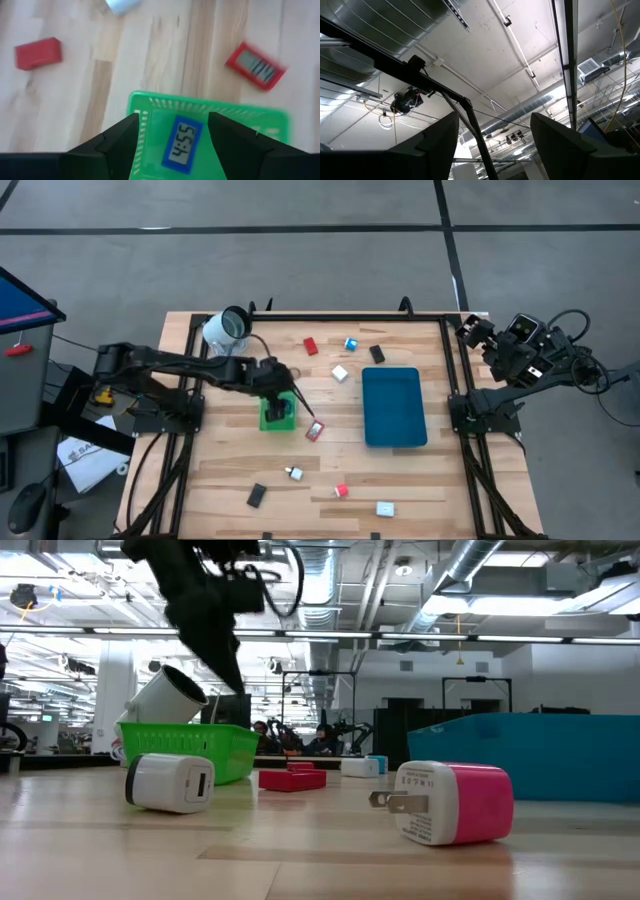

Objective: Pick & Place Office items
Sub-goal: Put the black bottom digital timer into the green basket

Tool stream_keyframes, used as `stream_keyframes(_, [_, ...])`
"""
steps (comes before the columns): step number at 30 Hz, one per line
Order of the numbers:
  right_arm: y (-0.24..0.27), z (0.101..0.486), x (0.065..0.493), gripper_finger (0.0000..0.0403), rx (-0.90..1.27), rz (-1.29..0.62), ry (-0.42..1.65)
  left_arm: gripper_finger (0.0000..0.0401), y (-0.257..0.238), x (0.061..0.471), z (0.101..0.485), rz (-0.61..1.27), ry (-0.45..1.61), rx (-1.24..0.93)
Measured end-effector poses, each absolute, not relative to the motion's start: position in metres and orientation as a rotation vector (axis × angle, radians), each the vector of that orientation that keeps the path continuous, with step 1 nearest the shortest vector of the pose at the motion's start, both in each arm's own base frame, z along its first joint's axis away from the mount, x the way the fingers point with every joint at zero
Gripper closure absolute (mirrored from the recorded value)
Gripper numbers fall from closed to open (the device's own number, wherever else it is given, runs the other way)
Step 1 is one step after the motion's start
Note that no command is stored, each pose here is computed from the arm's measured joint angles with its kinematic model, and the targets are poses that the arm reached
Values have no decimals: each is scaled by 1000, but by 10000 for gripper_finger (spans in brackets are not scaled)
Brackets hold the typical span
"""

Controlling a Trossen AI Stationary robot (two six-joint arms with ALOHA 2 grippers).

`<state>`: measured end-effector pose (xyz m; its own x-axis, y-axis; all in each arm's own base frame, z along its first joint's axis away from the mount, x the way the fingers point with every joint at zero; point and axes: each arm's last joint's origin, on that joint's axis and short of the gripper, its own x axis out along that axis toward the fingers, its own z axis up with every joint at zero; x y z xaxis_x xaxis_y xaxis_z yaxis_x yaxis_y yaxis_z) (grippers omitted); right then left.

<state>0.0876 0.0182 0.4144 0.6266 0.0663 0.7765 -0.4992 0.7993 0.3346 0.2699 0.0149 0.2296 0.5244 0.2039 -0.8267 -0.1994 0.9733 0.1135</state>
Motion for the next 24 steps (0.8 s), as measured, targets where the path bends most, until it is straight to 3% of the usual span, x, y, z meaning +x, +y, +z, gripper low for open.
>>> stream_keyframes(4, [18, 414, 88, 163, 568, 344, -839, 173, 11, 255, 251, 254, 908, -102])
stream_keyframes(12, [18, 414, 88, 163, 567, 344, -839, 190, -34, 223, 276, 77, 890, -283])
stream_keyframes(24, [18, 414, 88, 163, 569, 345, -838, 208, -130, 180, 267, 63, 1040, -541])
